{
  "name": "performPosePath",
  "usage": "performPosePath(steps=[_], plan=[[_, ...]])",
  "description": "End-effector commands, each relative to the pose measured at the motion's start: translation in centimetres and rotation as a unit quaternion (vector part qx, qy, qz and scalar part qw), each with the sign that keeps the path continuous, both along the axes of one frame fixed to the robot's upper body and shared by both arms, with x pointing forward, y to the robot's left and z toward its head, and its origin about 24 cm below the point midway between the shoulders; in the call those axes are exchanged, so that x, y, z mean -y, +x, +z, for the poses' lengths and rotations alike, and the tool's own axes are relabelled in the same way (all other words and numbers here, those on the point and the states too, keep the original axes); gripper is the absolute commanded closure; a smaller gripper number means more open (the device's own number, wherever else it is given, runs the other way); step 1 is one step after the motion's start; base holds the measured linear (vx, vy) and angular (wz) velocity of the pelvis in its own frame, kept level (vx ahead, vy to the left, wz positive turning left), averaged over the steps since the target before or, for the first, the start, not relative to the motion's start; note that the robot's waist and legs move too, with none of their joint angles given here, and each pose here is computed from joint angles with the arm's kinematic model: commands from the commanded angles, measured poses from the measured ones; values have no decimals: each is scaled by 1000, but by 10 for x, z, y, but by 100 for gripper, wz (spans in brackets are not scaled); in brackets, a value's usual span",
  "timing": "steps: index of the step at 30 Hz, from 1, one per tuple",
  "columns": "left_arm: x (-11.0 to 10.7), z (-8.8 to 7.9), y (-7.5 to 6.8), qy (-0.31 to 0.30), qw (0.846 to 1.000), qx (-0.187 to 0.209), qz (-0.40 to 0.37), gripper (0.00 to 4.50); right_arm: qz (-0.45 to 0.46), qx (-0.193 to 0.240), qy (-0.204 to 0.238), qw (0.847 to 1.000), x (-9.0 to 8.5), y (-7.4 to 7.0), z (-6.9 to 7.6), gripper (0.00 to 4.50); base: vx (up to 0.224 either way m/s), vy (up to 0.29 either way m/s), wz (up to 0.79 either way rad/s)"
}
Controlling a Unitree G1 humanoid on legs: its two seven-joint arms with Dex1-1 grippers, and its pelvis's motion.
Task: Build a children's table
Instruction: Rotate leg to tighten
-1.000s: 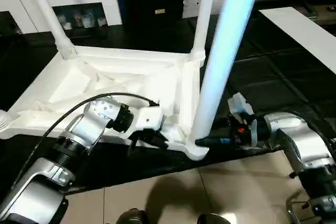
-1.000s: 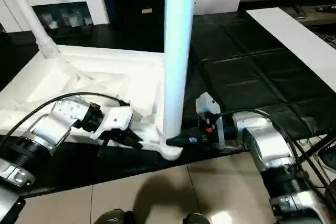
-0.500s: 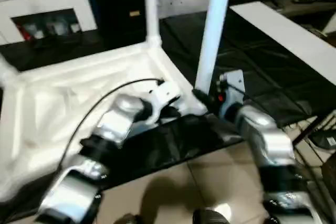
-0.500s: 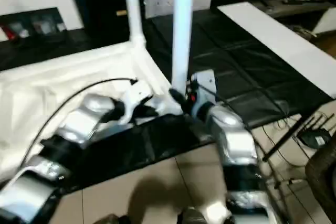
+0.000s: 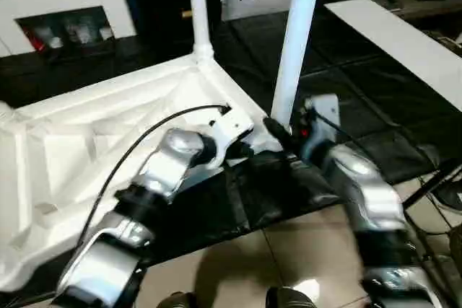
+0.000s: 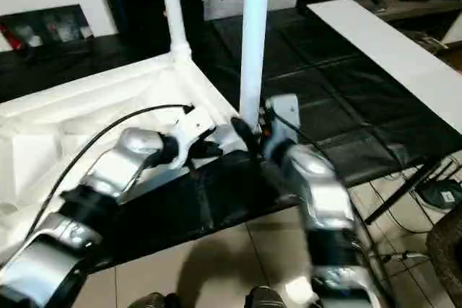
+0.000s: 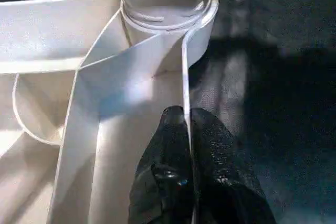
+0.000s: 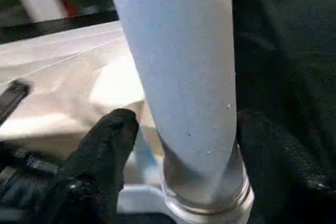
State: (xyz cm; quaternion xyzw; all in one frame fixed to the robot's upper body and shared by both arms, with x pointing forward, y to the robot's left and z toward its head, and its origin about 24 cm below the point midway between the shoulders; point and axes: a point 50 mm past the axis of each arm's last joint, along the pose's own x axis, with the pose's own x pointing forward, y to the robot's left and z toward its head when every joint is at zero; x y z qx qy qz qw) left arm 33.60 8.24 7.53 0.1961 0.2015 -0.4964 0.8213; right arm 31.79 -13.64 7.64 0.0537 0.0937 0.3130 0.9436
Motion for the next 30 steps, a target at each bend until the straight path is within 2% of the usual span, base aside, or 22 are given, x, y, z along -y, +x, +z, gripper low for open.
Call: performPosePath(steps=[1, 2, 6, 8, 11, 14, 16, 17, 18, 20, 21, 23, 27, 29, 30], plan=[[4, 17, -2, -17, 998, 39, -53, 450, 72, 3, 2, 997, -7, -8, -1, 94, 0, 0, 0], [-2, 15, -4, -9, 997, 36, -72, 450, 103, 16, -18, 994, 1, -12, 2, 66, 0, 0, 0], [-14, 12, -11, 11, 991, 27, -131, 450, 169, 38, -62, 983, 18, -18, 9, 47, 0, 0, 0], [-16, 12, -14, 12, 988, 25, -154, 450, 190, 44, -72, 978, 21, -20, 10, 47, 0, 0, 0], [-26, 12, -25, 28, 973, -4, -228, 450, 278, 42, -95, 955, 30, -29, 14, 47, 0, 0, 0], [-29, 11, -27, 39, 968, -9, -249, 450, 307, 40, -100, 945, 32, -31, 14, 47, 0, 0, 0], [-32, 9, -29, 58, 959, -18, -278, 450, 355, 34, -98, 929, 32, -34, 15, 74, 0, 0, 0], [-32, 9, -30, 61, 956, -19, -285, 450, 365, 30, -97, 925, 31, -34, 14, 83, 0, 0, 0], [-32, 9, -30, 61, 956, -19, -285, 450, 365, 30, -97, 925, 31, -34, 14, 86, 0, 0, 0], [-32, 8, -31, 66, 951, -22, -303, 450, 389, 17, -96, 916, 31, -35, 13, 108, 0, 0, 0], [-32, 8, -31, 66, 951, -22, -303, 450, 389, 17, -96, 916, 31, -35, 13, 120, 0, 0, 0], [-32, 10, -33, 68, 945, -26, -320, 450, 411, 11, -95, 907, 30, -34, 13, 127, 0, 0, 0], [-31, 11, -34, 70, 941, -26, -329, 450, 430, 2, -91, 898, 27, -33, 12, 175, 0, 0, 0], [-31, 10, -34, 72, 941, -26, -330, 450, 436, 0, -89, 896, 26, -33, 12, 175, 0, 0, 0], [-32, 10, -34, 72, 940, -26, -331, 450, 442, -3, -86, 893, 25, -34, 12, 205, 0, 0, 0]])
